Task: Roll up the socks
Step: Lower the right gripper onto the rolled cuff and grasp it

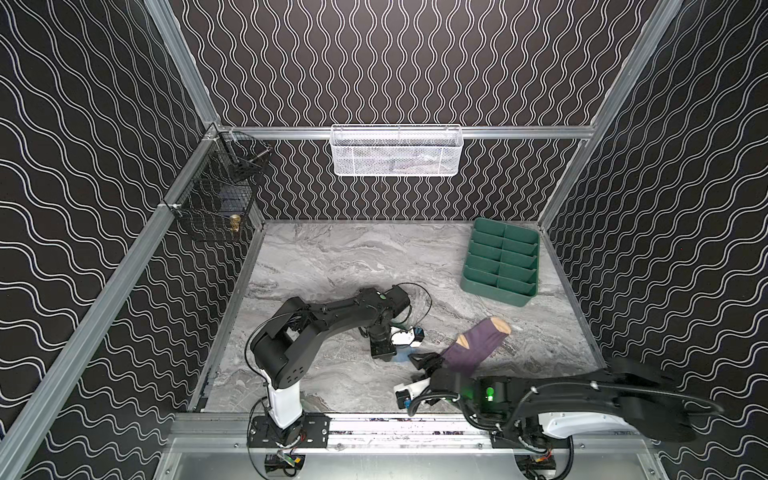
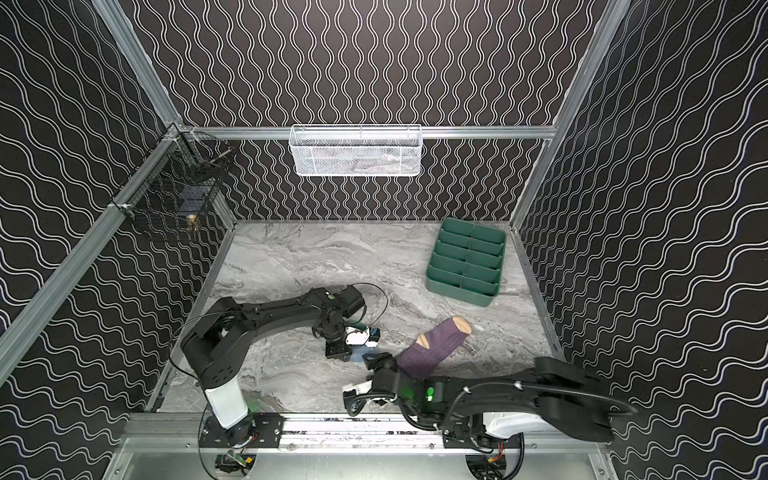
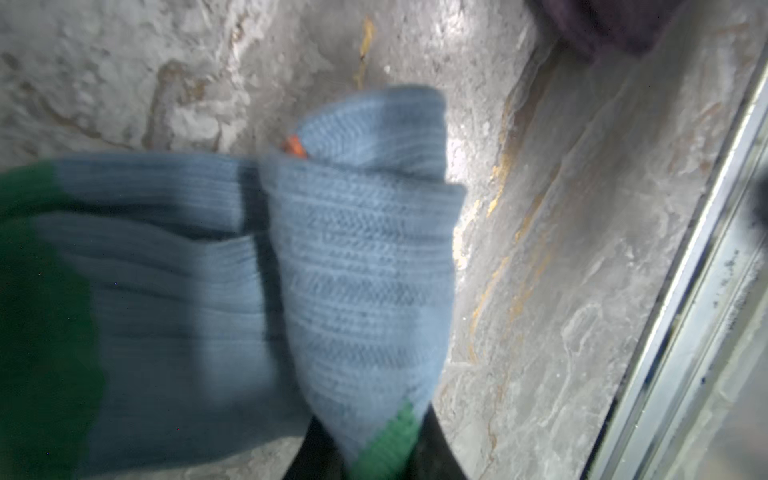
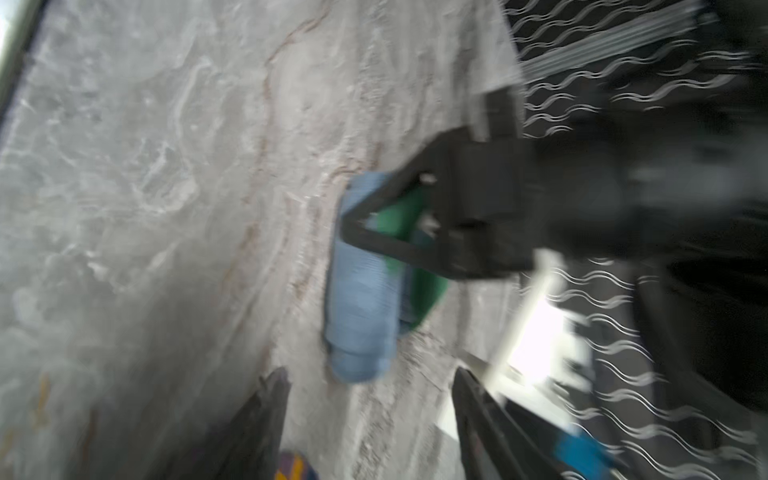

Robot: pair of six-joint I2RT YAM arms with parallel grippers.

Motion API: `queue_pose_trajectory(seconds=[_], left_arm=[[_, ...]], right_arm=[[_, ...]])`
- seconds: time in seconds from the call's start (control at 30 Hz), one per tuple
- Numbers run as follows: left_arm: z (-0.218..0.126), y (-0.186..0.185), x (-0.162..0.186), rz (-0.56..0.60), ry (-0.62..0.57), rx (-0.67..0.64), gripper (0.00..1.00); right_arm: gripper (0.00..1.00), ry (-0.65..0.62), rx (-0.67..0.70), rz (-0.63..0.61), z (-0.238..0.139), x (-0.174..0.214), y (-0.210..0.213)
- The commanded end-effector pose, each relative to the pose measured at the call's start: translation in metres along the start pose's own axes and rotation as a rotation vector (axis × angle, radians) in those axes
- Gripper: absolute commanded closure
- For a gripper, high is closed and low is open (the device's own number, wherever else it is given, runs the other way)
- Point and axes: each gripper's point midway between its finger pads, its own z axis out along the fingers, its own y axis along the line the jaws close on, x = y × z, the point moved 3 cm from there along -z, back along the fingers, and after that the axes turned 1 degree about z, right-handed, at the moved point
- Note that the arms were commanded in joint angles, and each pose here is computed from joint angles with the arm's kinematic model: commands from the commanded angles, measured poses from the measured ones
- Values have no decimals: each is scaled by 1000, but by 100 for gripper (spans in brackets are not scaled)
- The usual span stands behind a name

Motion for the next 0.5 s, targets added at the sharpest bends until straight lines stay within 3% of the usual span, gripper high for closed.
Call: queue_pose_trajectory(seconds=[0.0,0.13,0.47], left_arm=[[15,6,18,-27,98,-24,100],[19,5,19,-30,100,-12,100],[20,3,18,-30,91,1,100]], right_arm=[[34,-103,52,78,17,-21,-18],[35,-108,21,137,35,-11,-23],[37,-51,-60,137,62,13,-5]])
